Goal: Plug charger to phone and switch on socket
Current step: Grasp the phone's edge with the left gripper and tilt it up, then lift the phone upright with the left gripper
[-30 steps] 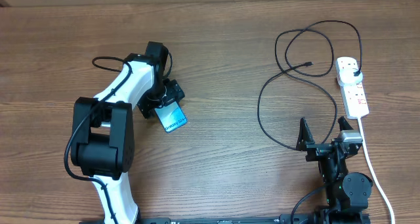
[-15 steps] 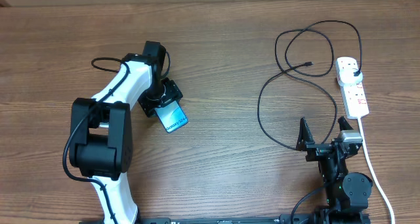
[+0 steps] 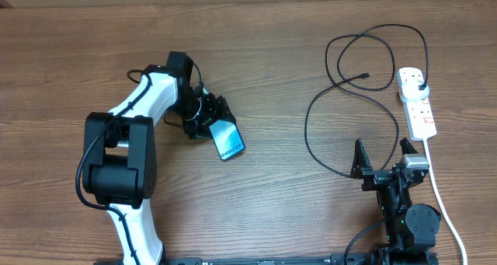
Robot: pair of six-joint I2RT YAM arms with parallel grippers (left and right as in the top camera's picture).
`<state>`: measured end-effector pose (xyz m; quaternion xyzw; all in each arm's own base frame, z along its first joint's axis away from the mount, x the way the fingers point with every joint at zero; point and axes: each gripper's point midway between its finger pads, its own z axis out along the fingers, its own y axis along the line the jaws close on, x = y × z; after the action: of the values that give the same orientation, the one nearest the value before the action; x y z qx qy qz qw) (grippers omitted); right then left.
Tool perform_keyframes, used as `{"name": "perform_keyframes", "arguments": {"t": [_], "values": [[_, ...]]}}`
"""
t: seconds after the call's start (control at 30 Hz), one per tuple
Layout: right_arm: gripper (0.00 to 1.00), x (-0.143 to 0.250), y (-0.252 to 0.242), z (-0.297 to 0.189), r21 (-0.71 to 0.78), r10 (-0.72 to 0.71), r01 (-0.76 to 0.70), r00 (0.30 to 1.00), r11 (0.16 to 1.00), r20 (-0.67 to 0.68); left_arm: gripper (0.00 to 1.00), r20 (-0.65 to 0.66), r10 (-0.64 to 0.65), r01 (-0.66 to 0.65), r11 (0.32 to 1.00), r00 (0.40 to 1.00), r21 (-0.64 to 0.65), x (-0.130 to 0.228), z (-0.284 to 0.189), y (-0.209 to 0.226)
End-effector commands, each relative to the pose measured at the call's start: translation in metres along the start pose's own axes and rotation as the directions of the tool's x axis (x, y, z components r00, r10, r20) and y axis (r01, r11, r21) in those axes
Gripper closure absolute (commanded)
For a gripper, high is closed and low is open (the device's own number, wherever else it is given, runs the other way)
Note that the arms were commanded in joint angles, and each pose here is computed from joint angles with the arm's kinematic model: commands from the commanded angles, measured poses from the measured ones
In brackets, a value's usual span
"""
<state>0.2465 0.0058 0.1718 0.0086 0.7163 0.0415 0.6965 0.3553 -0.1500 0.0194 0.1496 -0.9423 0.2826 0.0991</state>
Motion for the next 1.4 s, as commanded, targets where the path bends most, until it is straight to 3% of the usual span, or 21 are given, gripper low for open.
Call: {"name": "perform_keyframes", "arguments": {"t": [0.0,0.17,0.7,1.03,1.27,1.37], "values": [[0.0,0.003,-0.001,0.0,0.008,-0.004,0.004,1.0,1.0,-0.003,0.27,-0.076,0.044,-0.04,0.998,0.996,0.052,0.012,0.013,-0.001],[0.0,0.003,-0.001,0.0,0.008,-0.004,0.004,1.0,1.0,-0.003,0.27,-0.114,0.099,-0.084,0.988,0.989,0.131,0.022,0.011,-0.013],[0.0,0.003,-0.001,0.0,0.008,-0.004,0.004,1.0,1.0,-0.003,0.28,-0.054,0.206,-0.194,0.965,0.977,0.176,0.011,0.011,-0.022],[0.0,0.003,-0.001,0.0,0.008,-0.004,0.004,1.0,1.0,-0.003,0.28,-0.007,0.424,-0.389,0.838,0.906,0.383,0.023,0.001,-0.054],[0.0,0.003,-0.001,0.0,0.008,-0.004,0.004,1.0,1.0,-0.003,0.27,0.023,0.474,-0.417,0.748,0.88,0.516,0.034,-0.011,-0.075],[0.0,0.003,-0.001,0.0,0.008,-0.004,0.004,1.0,1.0,-0.003,0.27,0.051,0.499,-0.425,0.676,0.865,0.602,0.04,-0.021,-0.088]]}}
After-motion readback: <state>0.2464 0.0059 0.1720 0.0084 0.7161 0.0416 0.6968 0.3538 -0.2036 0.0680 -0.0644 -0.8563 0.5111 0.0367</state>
